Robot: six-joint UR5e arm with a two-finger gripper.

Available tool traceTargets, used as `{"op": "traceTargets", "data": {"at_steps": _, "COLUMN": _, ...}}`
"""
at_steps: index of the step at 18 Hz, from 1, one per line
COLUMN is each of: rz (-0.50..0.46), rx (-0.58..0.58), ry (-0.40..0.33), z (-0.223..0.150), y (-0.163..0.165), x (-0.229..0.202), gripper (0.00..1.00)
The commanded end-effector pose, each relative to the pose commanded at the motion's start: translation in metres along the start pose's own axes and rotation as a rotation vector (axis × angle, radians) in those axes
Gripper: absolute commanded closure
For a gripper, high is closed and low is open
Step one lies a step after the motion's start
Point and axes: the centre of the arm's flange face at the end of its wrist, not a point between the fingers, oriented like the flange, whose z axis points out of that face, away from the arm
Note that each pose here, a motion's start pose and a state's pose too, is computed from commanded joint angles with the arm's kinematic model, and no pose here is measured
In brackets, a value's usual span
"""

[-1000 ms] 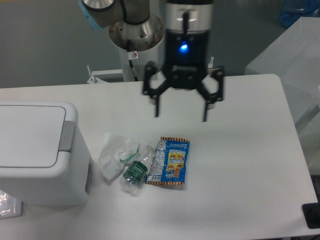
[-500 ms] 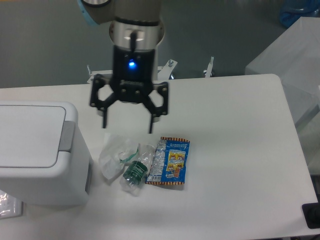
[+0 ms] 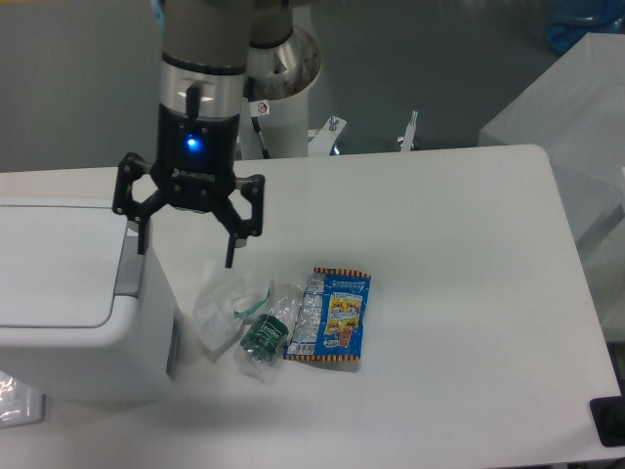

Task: Open the trash can
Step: 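Lower the gripper onto the lid edge and push it open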

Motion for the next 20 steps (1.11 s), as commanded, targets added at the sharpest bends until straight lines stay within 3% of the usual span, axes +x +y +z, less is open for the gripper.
{"op": "traceTargets", "data": {"at_steps": 20, "rz": 0.001, "rx": -0.017, "ry": 0.004, "z": 0.024, "y": 0.001, "x": -0.004, "gripper": 0.0}}
